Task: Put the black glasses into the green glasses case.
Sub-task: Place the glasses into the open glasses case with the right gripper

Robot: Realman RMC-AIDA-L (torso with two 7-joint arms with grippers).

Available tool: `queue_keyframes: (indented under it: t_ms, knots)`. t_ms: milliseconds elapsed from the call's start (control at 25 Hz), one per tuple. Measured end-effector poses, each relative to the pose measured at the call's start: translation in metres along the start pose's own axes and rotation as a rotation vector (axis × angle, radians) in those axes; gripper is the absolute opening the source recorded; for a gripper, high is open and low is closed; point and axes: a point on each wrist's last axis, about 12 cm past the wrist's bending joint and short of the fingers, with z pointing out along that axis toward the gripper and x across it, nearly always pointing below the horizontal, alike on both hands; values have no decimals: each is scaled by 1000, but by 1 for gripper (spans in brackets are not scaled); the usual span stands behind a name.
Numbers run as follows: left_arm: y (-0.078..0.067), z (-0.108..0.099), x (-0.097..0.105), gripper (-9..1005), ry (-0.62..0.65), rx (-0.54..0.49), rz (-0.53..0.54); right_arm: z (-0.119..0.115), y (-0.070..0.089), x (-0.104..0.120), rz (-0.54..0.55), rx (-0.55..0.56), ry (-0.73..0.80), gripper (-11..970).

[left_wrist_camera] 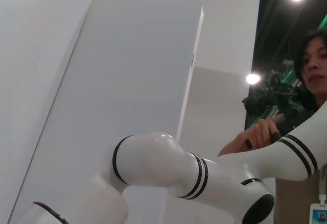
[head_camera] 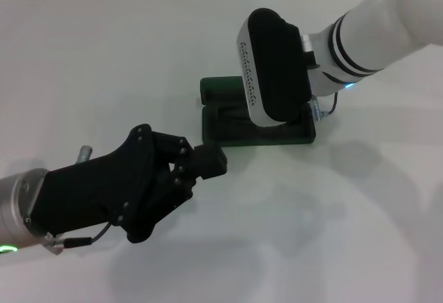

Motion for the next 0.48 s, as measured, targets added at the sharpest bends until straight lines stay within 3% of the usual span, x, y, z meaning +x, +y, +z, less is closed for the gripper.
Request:
queue_keyframes:
  t_ms: [480]
  knots:
    - [-5, -6, 4, 40, -1, -25, -15, -8, 3, -8, 20, -1, -26, 177]
